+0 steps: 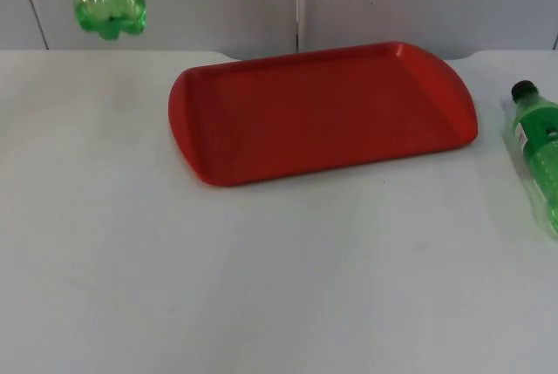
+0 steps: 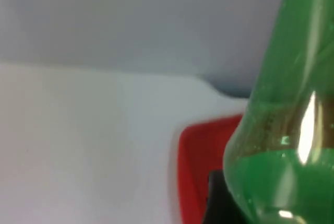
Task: Place the bottle upright on the tray.
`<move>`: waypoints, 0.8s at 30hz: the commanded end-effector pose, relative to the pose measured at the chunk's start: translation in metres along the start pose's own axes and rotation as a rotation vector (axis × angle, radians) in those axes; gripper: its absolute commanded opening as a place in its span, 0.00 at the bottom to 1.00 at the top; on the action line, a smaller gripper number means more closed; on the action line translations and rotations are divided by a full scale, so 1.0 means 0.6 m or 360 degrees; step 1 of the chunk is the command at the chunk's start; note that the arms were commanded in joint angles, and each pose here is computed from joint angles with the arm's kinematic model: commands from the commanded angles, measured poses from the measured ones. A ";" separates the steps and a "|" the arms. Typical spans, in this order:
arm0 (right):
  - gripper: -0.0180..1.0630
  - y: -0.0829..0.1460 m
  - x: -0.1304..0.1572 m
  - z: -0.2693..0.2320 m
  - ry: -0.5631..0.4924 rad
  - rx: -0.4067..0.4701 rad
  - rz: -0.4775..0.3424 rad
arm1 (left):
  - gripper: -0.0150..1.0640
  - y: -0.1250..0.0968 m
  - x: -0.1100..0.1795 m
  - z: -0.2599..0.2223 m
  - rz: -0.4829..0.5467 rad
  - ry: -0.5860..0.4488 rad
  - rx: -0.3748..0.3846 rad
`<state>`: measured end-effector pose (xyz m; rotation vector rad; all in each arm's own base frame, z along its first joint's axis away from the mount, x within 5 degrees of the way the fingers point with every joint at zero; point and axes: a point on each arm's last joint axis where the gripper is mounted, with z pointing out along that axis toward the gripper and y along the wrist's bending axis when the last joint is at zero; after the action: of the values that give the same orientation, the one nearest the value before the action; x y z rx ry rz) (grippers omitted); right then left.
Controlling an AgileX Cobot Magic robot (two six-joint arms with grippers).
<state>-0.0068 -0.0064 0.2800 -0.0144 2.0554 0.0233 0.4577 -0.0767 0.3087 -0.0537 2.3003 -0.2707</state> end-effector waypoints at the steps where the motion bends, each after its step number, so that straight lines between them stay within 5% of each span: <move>1: 0.99 0.001 0.000 -0.001 -0.0017 0.0005 0.0002 | 0.02 -0.023 -0.014 -0.024 0.0019 -0.0105 0.0064; 18: 0.99 0.001 0.000 -0.001 -0.0017 0.0005 0.0002 | 0.02 -0.147 -0.048 -0.137 0.0275 -0.0678 0.0344; 24: 0.99 0.001 0.000 -0.001 -0.0017 0.0005 0.0002 | 0.02 -0.133 -0.011 -0.148 0.0238 -0.0976 0.0373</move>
<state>-0.0068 -0.0064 0.2800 -0.0144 2.0554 0.0233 0.4025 -0.1416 0.3913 0.1661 1.7455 -0.3726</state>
